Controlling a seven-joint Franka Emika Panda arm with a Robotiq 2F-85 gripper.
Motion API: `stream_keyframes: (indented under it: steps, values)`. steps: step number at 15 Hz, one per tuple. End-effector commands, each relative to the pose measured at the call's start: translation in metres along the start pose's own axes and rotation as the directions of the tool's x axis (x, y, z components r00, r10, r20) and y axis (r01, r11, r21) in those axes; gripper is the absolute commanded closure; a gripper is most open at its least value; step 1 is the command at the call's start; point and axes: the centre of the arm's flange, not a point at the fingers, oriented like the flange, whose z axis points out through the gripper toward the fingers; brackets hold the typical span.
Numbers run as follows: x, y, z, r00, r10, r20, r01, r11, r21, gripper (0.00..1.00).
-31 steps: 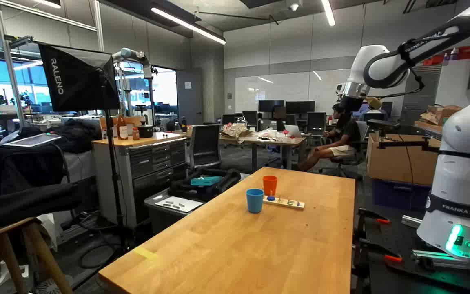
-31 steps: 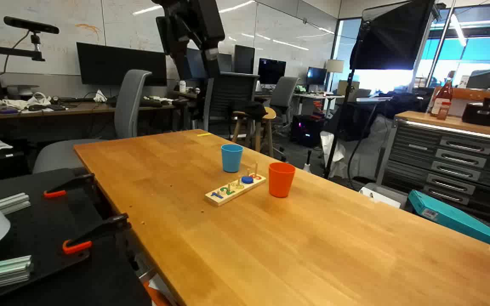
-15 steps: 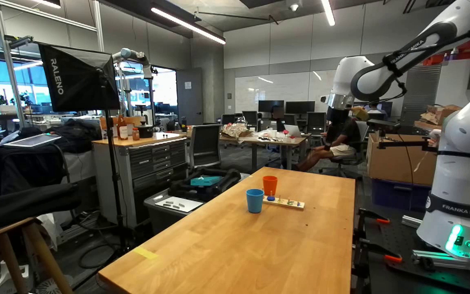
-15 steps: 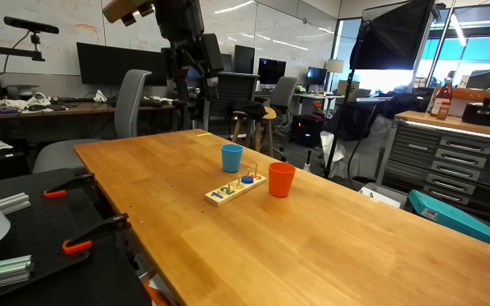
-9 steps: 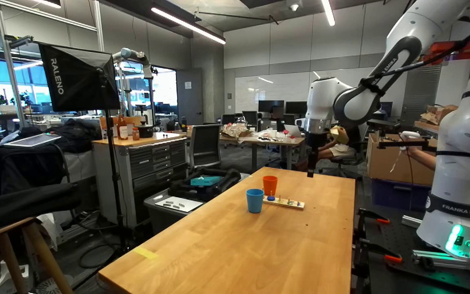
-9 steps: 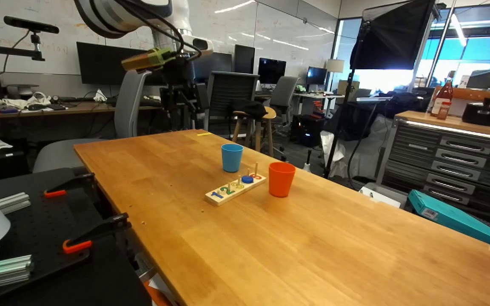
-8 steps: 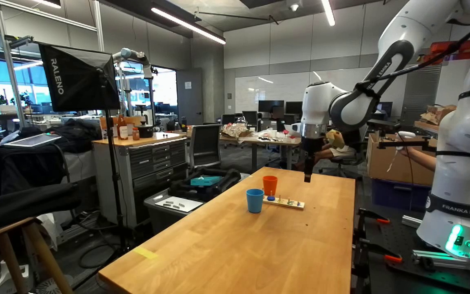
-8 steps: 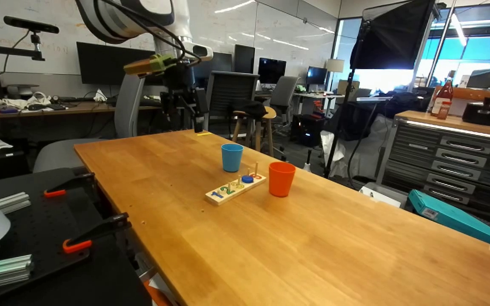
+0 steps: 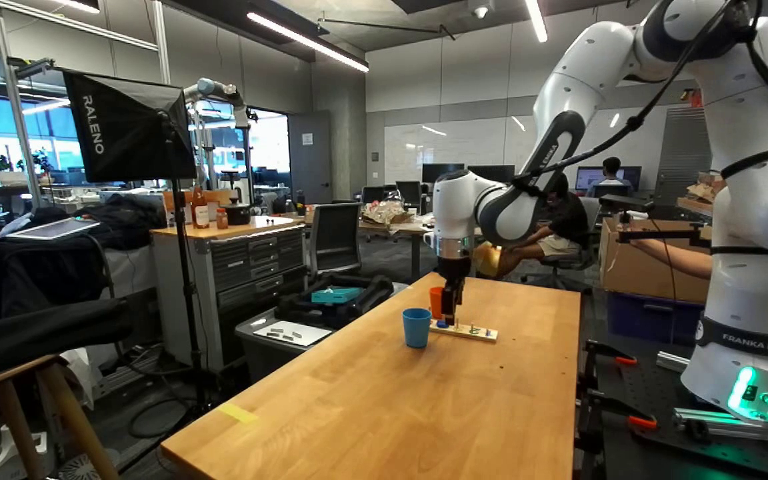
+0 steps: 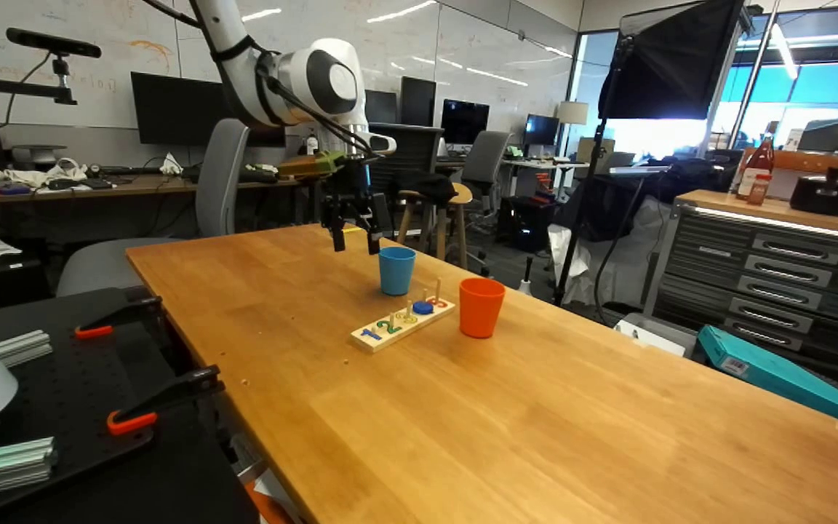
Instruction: Put the blue cup in the orange cup
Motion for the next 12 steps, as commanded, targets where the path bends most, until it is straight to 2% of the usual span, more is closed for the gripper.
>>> stream_keyframes:
  steps: [1, 6, 12]
  values:
    - [0.086, -0.017, 0.025, 0.999, 0.028, 0.018, -0.028, 1.000, -0.015, 0.00]
    - [0.137, -0.034, 0.030, 0.998, 0.052, 0.040, -0.052, 0.999, 0.005, 0.00]
    - [0.153, -0.025, 0.040, 0.989, 0.080, 0.122, -0.081, 0.997, 0.009, 0.00]
